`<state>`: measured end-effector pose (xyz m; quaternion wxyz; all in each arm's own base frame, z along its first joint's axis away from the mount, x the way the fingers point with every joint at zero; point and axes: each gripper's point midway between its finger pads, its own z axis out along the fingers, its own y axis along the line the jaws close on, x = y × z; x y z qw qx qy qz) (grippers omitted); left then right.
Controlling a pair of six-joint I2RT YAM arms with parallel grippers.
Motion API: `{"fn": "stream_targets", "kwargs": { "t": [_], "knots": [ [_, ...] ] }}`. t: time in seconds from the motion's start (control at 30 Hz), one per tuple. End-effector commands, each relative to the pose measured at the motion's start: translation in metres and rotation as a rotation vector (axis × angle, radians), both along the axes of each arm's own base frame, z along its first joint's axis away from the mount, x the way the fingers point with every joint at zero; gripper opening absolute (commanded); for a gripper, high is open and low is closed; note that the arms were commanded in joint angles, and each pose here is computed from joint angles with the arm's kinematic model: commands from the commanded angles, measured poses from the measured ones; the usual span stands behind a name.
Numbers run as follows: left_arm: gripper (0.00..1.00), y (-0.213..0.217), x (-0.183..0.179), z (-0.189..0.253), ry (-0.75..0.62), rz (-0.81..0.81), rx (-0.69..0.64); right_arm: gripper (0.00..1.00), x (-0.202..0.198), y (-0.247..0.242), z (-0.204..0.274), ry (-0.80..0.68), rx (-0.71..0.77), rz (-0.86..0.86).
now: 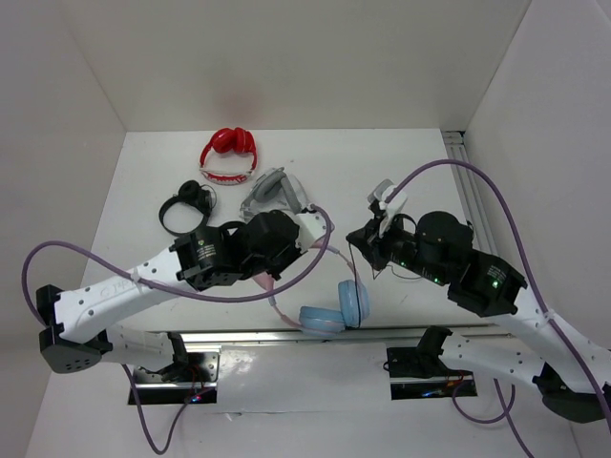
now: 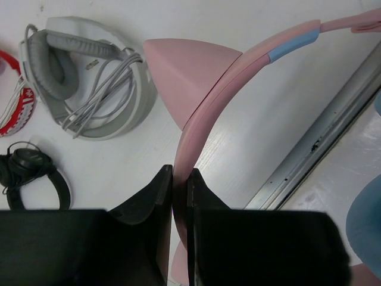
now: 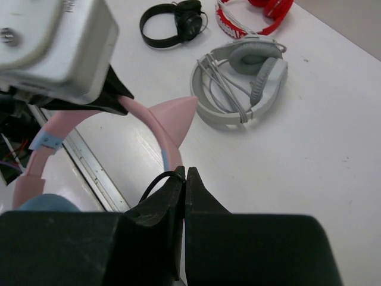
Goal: Wrap the headphones
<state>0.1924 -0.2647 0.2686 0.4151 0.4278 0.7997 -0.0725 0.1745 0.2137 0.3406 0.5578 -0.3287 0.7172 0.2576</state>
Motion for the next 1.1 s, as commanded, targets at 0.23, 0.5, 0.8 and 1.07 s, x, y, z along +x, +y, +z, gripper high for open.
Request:
{"fn": "stream_targets", "kwargs": {
  "t": [0.23, 0.5, 0.8, 1.07],
  "knots": [
    [0.00, -0.021, -0.041, 0.071, -0.015, -0.256, -0.254, 0.04, 0.029, -0.004, -0.007, -0.011, -0.007, -0.157],
    [0.00, 0.012, -0.040, 0.109, -0.082, -0.144, -0.366, 0.11, 0.033, -0.028, 0.013, -0.079, 0.135, -0.277],
    [0.00, 0.034, -0.054, 0.147, -0.105, -0.131, -0.507, 0.00, 0.041, -0.021, 0.011, -0.070, 0.220, -0.309],
    [0.00, 0.148, 0.004, 0.169, -0.250, 0.724, -0.580, 0.00, 0.045, -0.034, 0.013, -0.071, 0.215, -0.379]
  ]
}}
